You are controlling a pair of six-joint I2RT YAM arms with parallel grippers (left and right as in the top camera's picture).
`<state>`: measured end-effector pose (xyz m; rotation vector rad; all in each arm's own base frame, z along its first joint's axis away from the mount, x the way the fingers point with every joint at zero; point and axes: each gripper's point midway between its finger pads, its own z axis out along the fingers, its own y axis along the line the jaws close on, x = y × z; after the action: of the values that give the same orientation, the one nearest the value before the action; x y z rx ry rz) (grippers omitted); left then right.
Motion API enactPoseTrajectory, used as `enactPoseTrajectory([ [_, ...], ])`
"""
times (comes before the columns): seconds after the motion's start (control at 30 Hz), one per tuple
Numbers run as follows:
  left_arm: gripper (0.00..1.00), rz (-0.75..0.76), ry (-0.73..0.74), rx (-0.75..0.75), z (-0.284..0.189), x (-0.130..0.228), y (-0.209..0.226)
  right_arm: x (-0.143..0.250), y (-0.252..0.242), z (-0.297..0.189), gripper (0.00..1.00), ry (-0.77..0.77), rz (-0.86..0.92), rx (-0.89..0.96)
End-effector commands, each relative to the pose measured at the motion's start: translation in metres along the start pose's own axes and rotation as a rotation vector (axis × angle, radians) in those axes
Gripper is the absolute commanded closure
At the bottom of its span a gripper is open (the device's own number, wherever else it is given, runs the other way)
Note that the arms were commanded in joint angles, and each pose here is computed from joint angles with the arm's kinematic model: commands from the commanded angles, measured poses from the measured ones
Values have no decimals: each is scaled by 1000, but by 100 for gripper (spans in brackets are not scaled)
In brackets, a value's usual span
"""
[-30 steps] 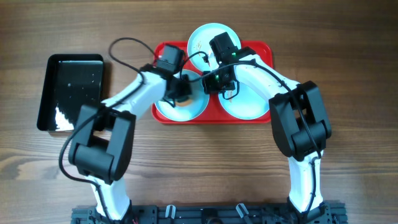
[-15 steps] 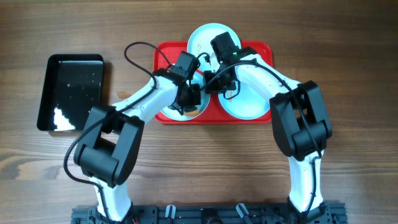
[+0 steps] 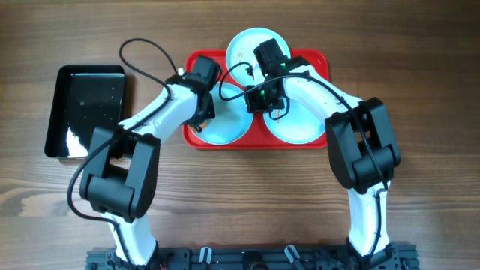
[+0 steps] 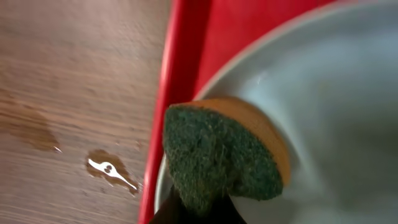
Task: Clean dirty plates on tray and stack at the side
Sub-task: 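Lift the scrubbed plate with the right gripper off the red tray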
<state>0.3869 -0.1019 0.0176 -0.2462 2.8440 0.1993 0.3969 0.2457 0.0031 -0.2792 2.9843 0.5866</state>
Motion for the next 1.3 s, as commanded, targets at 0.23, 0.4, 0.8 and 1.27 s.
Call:
enactPoseTrajectory([
  [0.23,96,-49,-211,249,-104,-54,-21,-24,16,-41,96,-86,-72,8],
  [0.4,96,-93,-155,238,-100,-42,-17,-29,10,-72,96,-144,-79,92],
  [0.8,96,-80,-81,223,-96,-25,-12,-34,-36,-179,96,-356,-55,513],
  [1.27,96,-79,-75,220,-95,-24,-11,-47,-53,-228,96,-511,-71,818],
])
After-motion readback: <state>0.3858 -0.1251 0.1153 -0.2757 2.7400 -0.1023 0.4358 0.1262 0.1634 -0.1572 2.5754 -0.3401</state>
